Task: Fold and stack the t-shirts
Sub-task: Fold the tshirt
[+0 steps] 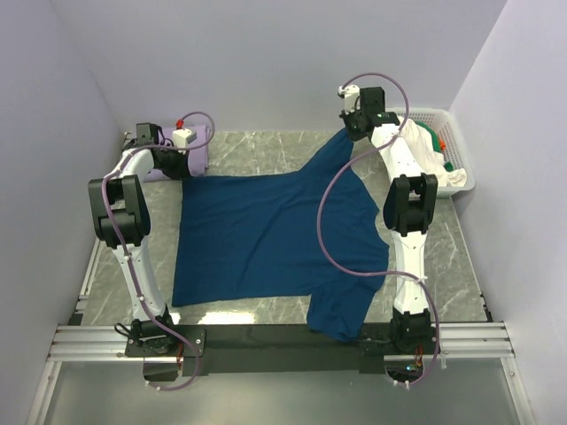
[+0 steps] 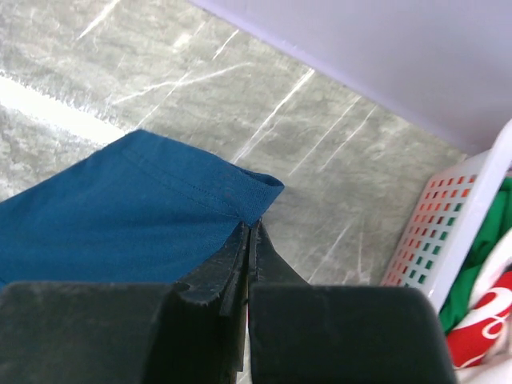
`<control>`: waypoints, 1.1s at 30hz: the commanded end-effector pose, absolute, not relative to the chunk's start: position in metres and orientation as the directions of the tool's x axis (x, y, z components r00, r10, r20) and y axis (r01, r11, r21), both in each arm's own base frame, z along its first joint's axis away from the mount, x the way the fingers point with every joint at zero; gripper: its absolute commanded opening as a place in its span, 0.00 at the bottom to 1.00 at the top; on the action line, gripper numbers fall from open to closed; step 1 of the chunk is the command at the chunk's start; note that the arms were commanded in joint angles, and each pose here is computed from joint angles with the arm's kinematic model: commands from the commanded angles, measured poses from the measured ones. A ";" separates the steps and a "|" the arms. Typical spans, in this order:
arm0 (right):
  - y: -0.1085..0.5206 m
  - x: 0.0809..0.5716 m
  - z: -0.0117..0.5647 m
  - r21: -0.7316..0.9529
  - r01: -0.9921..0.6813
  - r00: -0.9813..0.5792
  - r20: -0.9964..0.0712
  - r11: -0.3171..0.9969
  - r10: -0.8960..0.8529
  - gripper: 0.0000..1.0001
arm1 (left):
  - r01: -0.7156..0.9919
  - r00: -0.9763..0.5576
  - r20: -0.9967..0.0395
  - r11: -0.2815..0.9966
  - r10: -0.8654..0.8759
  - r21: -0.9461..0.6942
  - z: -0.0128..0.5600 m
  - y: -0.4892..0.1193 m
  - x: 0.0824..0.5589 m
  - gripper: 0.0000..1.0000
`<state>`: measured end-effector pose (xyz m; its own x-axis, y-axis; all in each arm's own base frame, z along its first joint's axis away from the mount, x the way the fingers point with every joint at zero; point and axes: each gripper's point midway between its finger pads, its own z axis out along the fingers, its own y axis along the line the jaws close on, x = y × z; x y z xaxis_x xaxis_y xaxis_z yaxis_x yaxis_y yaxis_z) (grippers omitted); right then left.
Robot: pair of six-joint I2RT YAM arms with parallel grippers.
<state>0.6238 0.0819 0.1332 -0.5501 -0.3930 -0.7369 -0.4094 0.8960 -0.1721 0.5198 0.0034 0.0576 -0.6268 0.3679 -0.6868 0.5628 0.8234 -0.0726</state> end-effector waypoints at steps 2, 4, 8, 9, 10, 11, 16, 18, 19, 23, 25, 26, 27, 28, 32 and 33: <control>0.075 0.634 0.226 -0.265 -0.360 -0.383 -0.833 0.895 -0.400 0.00 | 0.579 -0.550 -0.752 0.815 0.364 -0.030 0.086 0.002 0.537 0.01; 0.077 0.629 0.230 -0.259 -0.377 -0.377 -0.834 0.889 -0.403 0.00 | 0.589 -0.534 -0.759 0.808 0.373 -0.016 0.091 0.002 0.535 0.01; 0.085 0.610 0.233 -0.237 -0.426 -0.382 -0.828 0.873 -0.411 0.00 | 0.619 -0.504 -0.771 0.786 0.390 -0.008 0.097 -0.004 0.522 0.01; 0.085 0.604 0.245 -0.237 -0.430 -0.368 -0.835 0.871 -0.409 0.00 | 0.623 -0.487 -0.778 0.782 0.397 0.008 0.105 -0.004 0.520 0.01; 0.086 0.600 0.249 -0.236 -0.438 -0.362 -0.837 0.867 -0.411 0.00 | 0.631 -0.477 -0.781 0.776 0.404 0.017 0.107 -0.005 0.518 0.01; 0.087 0.595 0.244 -0.223 -0.452 -0.373 -0.832 0.864 -0.410 0.00 | 0.634 -0.481 -0.777 0.773 0.406 0.012 0.105 -0.006 0.513 0.01; 0.092 0.570 0.260 -0.201 -0.497 -0.370 -0.831 0.844 -0.415 0.00 | 0.664 -0.432 -0.789 0.746 0.437 0.050 0.122 -0.009 0.498 0.01; 0.094 0.559 0.262 -0.190 -0.513 -0.378 -0.825 0.837 -0.420 0.00 | 0.672 -0.425 -0.786 0.738 0.449 0.059 0.126 -0.009 0.490 0.01; 0.095 0.555 0.261 -0.186 -0.522 -0.384 -0.821 0.833 -0.424 0.00 | 0.679 -0.419 -0.781 0.731 0.462 0.068 0.125 -0.009 0.487 0.01; 0.097 0.534 0.249 -0.156 -0.557 -0.418 -0.796 0.815 -0.438 0.00 | 0.701 -0.404 -0.771 0.708 0.492 0.085 0.121 -0.009 0.469 0.01; 0.097 0.525 0.249 -0.155 -0.571 -0.416 -0.792 0.806 -0.447 0.00 | 0.713 -0.374 -0.772 0.691 0.514 0.115 0.126 -0.009 0.462 0.01; 0.097 0.519 0.241 -0.144 -0.578 -0.434 -0.780 0.803 -0.452 0.00 | 0.720 -0.379 -0.768 0.685 0.517 0.106 0.121 -0.010 0.455 0.01; 0.097 0.514 0.245 -0.143 -0.582 -0.429 -0.782 0.800 -0.452 0.00 | 0.725 -0.363 -0.771 0.679 0.524 0.120 0.126 -0.011 0.451 0.01; 0.099 0.510 0.243 -0.135 -0.592 -0.431 -0.780 0.795 -0.453 0.00 | 0.733 -0.351 -0.767 0.667 0.537 0.132 0.126 -0.010 0.447 0.01; 0.099 0.490 0.238 -0.106 -0.611 -0.454 -0.765 0.784 -0.457 0.00 | 0.752 -0.352 -0.749 0.646 0.561 0.130 0.117 -0.009 0.426 0.01; 0.099 0.485 0.243 -0.106 -0.613 -0.449 -0.769 0.783 -0.456 0.00 | 0.756 -0.347 -0.750 0.641 0.563 0.132 0.119 -0.010 0.423 0.01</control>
